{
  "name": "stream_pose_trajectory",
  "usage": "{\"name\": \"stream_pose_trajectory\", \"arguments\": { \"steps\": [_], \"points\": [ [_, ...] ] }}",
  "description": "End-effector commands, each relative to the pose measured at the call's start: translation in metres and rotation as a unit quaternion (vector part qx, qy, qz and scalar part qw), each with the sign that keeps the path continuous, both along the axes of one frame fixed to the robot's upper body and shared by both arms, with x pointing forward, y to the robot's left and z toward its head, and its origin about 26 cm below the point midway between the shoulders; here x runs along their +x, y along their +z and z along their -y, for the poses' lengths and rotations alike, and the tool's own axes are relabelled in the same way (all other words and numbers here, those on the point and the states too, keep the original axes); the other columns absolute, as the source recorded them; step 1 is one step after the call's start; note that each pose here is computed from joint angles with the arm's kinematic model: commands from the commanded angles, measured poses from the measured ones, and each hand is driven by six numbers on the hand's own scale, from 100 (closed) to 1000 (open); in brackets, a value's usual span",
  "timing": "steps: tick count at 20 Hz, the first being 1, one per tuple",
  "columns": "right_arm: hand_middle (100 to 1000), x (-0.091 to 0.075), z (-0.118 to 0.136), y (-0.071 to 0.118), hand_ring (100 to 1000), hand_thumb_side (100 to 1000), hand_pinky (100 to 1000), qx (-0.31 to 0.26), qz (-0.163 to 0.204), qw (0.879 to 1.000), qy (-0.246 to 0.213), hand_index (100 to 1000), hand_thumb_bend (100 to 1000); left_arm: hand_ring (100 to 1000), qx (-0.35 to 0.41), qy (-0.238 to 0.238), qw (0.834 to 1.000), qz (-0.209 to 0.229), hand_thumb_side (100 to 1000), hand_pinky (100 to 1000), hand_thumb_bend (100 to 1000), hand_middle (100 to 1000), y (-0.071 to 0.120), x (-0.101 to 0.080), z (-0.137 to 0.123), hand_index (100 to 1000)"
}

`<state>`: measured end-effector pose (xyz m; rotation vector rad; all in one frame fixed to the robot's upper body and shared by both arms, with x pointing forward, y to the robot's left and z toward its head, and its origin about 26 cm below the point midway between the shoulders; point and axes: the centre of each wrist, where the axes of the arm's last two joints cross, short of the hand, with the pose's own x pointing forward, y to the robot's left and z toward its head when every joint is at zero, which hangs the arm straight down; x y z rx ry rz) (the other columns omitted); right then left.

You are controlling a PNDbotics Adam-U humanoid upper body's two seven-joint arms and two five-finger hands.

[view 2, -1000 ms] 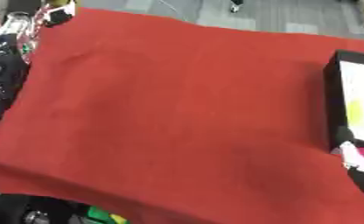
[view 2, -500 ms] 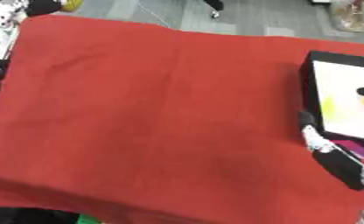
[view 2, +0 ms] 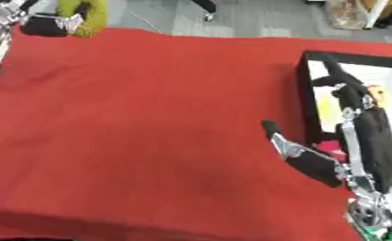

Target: Pick up the objects with one hand, pass them to the other hand, and then place them into the box on the other side of the table.

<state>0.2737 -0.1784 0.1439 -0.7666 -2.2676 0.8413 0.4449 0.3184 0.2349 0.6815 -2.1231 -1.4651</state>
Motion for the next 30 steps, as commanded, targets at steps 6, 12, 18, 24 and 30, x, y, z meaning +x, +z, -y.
{"name": "stream_pose_trajectory", "arguments": {
  "steps": [6, 12, 18, 24, 30],
  "points": [
    [722, -0.006, -0.026, 0.011, 911, 445, 728, -0.029, -0.005, 0.993, 0.114, 976, 584, 320, 0.025, -0.158, 0.986, -0.038, 288, 563, 100, 262, 0.015, -0.007, 0.066, 293],
    [767, -0.014, -0.032, -0.003, 946, 426, 733, -0.023, -0.031, 0.984, 0.174, 977, 644, 318, 0.054, -0.246, 0.964, -0.084, 277, 563, 100, 261, 0.016, -0.013, 0.1, 291],
    [793, -0.019, -0.034, -0.009, 962, 423, 735, -0.017, -0.057, 0.979, 0.195, 980, 668, 321, 0.082, -0.298, 0.943, -0.12, 269, 565, 100, 263, 0.013, -0.018, 0.12, 292],
    [800, -0.021, -0.036, -0.012, 966, 418, 736, -0.023, -0.069, 0.977, 0.201, 978, 673, 322, 0.095, -0.318, 0.932, -0.147, 265, 566, 100, 264, 0.01, -0.02, 0.125, 292],
    [801, -0.022, -0.035, -0.013, 965, 401, 738, -0.038, -0.081, 0.979, 0.183, 974, 665, 320, 0.106, -0.328, 0.925, -0.158, 263, 566, 100, 264, 0.009, -0.02, 0.127, 293]
  ]
}}
